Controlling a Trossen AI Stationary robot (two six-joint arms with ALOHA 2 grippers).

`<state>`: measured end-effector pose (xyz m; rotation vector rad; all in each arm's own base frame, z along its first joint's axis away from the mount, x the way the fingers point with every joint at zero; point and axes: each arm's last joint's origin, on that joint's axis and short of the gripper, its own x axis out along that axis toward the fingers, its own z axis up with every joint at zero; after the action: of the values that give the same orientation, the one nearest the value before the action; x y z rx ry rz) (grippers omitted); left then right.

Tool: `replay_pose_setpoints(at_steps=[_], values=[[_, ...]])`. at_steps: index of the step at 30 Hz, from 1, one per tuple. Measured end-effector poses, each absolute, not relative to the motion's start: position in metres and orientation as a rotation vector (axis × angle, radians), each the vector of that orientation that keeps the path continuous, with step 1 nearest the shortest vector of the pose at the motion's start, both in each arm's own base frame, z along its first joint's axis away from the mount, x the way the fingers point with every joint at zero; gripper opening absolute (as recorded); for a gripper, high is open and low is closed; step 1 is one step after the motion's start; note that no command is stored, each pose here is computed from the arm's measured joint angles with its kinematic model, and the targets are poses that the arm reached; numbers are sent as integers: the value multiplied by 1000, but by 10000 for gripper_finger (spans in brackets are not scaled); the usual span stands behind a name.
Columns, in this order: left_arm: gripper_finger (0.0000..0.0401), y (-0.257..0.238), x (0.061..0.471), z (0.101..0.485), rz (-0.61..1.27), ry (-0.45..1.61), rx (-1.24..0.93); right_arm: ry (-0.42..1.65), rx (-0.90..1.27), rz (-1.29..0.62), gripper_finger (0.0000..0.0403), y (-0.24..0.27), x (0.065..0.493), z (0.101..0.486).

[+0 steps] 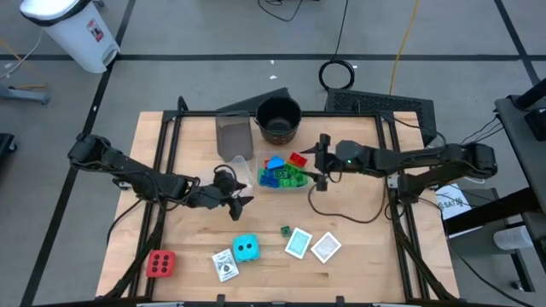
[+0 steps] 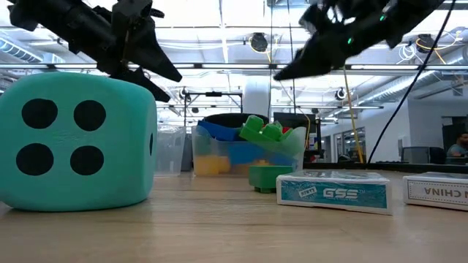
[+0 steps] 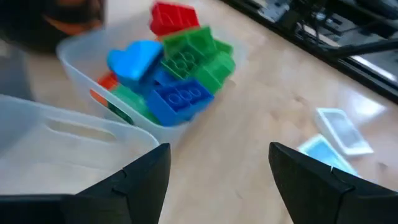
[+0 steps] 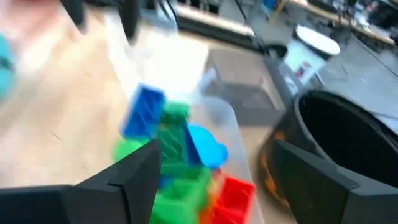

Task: Pick & Place Toys
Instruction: Put the green game piece into the right transparent bin

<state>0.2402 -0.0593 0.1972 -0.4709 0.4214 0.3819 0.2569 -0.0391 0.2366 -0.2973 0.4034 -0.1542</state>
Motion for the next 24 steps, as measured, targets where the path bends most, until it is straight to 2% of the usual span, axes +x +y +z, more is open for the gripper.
replay_pose_setpoints(at_steps=[5,10,18,24], values=[[274,-63,246,203,263,385,-517,340,-253,-54,278,-11,248,252],[273,-74,253,212,137,282,-428,329,-173,146,278,18,250,248],[273,-74,253,213,204,244,-408,331,-88,313,279,73,277,212],[274,-73,253,213,214,238,-429,403,-48,343,279,93,300,175]])
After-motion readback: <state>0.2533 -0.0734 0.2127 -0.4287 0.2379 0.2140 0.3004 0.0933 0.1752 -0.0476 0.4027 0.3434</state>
